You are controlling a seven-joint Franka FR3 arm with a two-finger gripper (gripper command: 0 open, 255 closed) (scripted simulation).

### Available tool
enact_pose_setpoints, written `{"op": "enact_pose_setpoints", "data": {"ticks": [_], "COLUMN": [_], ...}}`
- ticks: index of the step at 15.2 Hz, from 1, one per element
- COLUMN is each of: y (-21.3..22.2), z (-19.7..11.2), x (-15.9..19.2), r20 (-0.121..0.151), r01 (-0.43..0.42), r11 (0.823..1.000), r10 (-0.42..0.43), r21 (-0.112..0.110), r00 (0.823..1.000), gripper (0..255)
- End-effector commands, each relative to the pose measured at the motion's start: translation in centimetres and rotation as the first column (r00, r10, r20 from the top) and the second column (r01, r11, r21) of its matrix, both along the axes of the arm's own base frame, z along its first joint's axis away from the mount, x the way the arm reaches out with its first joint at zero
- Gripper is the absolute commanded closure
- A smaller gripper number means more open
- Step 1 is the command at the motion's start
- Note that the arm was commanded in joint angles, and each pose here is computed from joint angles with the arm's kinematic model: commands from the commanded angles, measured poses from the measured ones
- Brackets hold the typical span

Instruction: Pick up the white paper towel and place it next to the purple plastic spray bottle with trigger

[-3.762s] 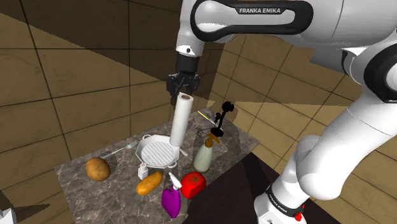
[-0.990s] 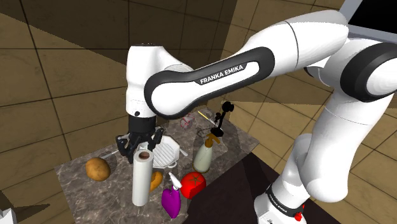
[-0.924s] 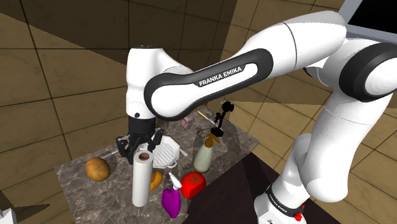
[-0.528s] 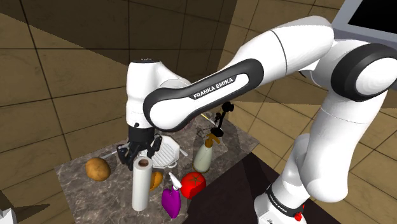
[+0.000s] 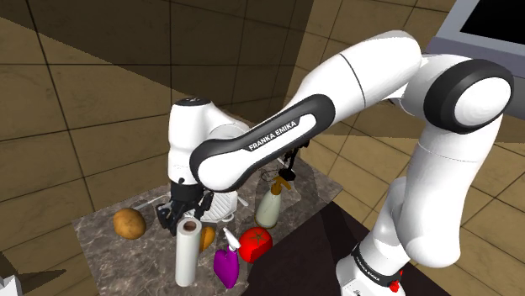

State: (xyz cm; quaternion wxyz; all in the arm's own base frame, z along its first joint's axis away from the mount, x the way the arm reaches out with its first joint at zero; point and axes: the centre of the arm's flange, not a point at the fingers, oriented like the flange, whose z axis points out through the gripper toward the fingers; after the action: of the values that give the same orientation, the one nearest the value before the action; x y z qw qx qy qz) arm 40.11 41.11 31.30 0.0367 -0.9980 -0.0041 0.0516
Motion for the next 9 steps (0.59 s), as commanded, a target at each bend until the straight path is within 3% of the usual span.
{"op": "enact_pose_setpoints", "data": {"ticks": [1,9], "y": [0.0,0.0], "z": [-1.1,-5.3], "x": [0.1,0.1], "r20": [0.000,0.000], "r01": [0.000,0.000], "r11": [1.000,1.000], "r10": [0.000,0.000], "r21": [0.000,0.000], "r00": [1.000,1.000], "gripper": [255,255]}}
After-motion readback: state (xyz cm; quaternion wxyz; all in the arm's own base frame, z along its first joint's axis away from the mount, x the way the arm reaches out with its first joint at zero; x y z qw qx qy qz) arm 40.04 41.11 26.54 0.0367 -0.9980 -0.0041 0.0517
